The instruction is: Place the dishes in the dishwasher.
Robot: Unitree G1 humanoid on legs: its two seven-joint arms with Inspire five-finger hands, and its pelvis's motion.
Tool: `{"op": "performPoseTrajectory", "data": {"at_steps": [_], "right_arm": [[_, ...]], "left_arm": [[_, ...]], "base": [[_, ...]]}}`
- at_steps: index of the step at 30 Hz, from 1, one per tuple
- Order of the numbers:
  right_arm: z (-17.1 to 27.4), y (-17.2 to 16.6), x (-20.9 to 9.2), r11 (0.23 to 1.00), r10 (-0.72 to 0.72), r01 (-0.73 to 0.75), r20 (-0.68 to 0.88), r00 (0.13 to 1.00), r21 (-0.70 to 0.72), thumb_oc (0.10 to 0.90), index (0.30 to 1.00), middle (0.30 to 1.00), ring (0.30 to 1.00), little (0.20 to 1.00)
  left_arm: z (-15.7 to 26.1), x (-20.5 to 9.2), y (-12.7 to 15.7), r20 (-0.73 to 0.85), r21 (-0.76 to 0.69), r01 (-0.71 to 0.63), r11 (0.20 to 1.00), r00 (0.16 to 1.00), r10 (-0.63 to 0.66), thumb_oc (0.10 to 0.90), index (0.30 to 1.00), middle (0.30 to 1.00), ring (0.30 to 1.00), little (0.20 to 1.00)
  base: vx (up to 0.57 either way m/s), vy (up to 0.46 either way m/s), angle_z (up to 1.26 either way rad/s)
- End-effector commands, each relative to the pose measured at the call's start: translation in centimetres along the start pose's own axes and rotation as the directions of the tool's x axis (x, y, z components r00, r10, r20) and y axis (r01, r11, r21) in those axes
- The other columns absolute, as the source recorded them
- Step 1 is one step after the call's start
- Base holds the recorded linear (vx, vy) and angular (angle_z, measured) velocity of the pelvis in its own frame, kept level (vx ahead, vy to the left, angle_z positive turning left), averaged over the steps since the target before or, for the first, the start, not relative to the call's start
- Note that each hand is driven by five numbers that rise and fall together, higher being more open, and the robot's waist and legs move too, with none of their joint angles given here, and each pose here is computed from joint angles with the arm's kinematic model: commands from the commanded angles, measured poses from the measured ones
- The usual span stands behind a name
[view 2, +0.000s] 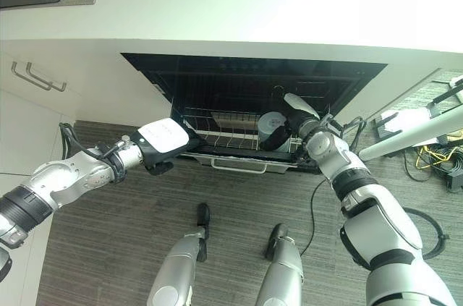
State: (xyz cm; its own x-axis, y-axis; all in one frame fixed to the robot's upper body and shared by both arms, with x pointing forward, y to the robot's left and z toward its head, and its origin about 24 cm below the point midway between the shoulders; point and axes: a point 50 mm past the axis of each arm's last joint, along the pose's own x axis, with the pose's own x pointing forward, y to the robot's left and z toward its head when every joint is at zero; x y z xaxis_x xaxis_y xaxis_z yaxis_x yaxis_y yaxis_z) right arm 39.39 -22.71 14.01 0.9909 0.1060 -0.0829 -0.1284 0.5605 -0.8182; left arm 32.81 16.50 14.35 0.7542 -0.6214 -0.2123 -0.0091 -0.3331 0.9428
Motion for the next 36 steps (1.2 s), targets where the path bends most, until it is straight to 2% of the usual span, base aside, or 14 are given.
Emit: {"op": "performPoseTrajectory", "data": {"at_steps": [1, 4, 5, 6, 10, 13, 18, 22, 26, 29, 36], "right_arm": [[-2.9, 0.0, -0.5, 0.979, -0.078, 0.108, -0.166, 0.983, 0.176, 0.400, 0.300, 0.300, 0.300, 0.300], [-3.7, -0.3, -0.8, 0.978, -0.074, 0.112, -0.207, 0.976, 0.175, 0.409, 0.314, 0.314, 0.314, 0.314], [-3.9, -0.3, -0.8, 0.978, -0.074, 0.113, -0.213, 0.974, 0.175, 0.482, 0.422, 0.422, 0.422, 0.422], [-4.2, -0.3, -0.9, 0.978, -0.083, 0.124, -0.233, 0.969, 0.170, 0.800, 0.900, 0.900, 0.900, 0.900], [-5.2, 0.0, -1.3, 0.964, -0.052, 0.123, -0.285, 0.957, 0.237, 0.800, 0.900, 0.900, 0.900, 0.900], [-5.4, 0.7, -1.3, 0.919, 0.031, 0.086, -0.290, 0.957, 0.384, 0.800, 0.900, 0.900, 0.900, 0.900], [-3.9, 1.4, -0.7, 0.854, 0.124, -0.012, -0.181, 0.976, 0.520, 0.800, 0.900, 0.900, 0.900, 0.900], [-2.3, 1.8, -0.5, 0.817, 0.184, -0.109, -0.077, 0.980, 0.566, 0.800, 0.900, 0.900, 0.900, 0.900], [-0.5, 1.4, -0.4, 0.842, 0.199, -0.176, 0.010, 0.980, 0.511, 0.800, 0.900, 0.900, 0.900, 0.900], [0.3, 1.2, -1.0, 0.826, 0.209, -0.219, 0.077, 0.975, 0.520, 0.800, 0.900, 0.900, 0.900, 0.900], [1.3, 0.8, -2.0, 0.843, 0.182, -0.227, 0.139, 0.973, 0.487, 0.800, 0.900, 0.900, 0.900, 0.900]], "left_arm": [[-0.6, 0.0, 3.6, -0.011, 0.046, -0.162, 0.986, 0.987, 0.163, 0.800, 0.900, 0.900, 0.900, 0.900], [-0.7, -0.2, 3.9, -0.018, 0.039, -0.167, 0.985, 0.986, 0.167, 0.800, 0.900, 0.900, 0.900, 0.900], [-0.7, -0.2, 4.0, -0.018, 0.038, -0.167, 0.985, 0.986, 0.167, 0.800, 0.900, 0.900, 0.900, 0.900], [-0.6, -0.3, 4.1, -0.018, 0.036, -0.168, 0.985, 0.986, 0.168, 0.800, 0.900, 0.900, 0.900, 0.900], [-0.6, -0.3, 4.4, -0.020, 0.031, -0.166, 0.986, 0.986, 0.167, 0.800, 0.900, 0.900, 0.900, 0.900], [-0.5, -0.3, 4.4, -0.018, 0.031, -0.163, 0.986, 0.986, 0.163, 0.800, 0.900, 0.900, 0.900, 0.900], [-0.6, -0.4, 4.8, -0.015, 0.029, -0.151, 0.988, 0.988, 0.152, 0.800, 0.900, 0.900, 0.900, 0.900], [-0.5, -0.5, 4.8, -0.022, 0.024, -0.142, 0.990, 0.990, 0.143, 0.800, 0.900, 0.900, 0.900, 0.900], [-0.7, -0.7, 4.5, -0.033, 0.028, -0.137, 0.990, 0.990, 0.138, 0.800, 0.900, 0.900, 0.900, 0.900], [-0.9, -1.3, 3.4, -0.051, 0.022, -0.114, 0.993, 0.992, 0.115, 0.800, 0.900, 0.900, 0.900, 0.900], [-1.4, -2.4, 2.2, -0.087, 0.010, -0.107, 0.994, 0.990, 0.107, 0.800, 0.900, 0.900, 0.900, 0.900]], "base": [[0.00, 0.000, 0.00], [0.00, 0.010, 0.00], [0.00, 0.000, 0.00], [0.00, 0.000, 0.00], [0.00, 0.000, 0.00], [0.00, 0.000, 0.00], [0.00, 0.000, 0.00], [0.01, -0.004, 0.00], [0.01, -0.009, 0.00], [0.02, -0.022, 0.00], [0.03, 0.003, -0.04]]}}
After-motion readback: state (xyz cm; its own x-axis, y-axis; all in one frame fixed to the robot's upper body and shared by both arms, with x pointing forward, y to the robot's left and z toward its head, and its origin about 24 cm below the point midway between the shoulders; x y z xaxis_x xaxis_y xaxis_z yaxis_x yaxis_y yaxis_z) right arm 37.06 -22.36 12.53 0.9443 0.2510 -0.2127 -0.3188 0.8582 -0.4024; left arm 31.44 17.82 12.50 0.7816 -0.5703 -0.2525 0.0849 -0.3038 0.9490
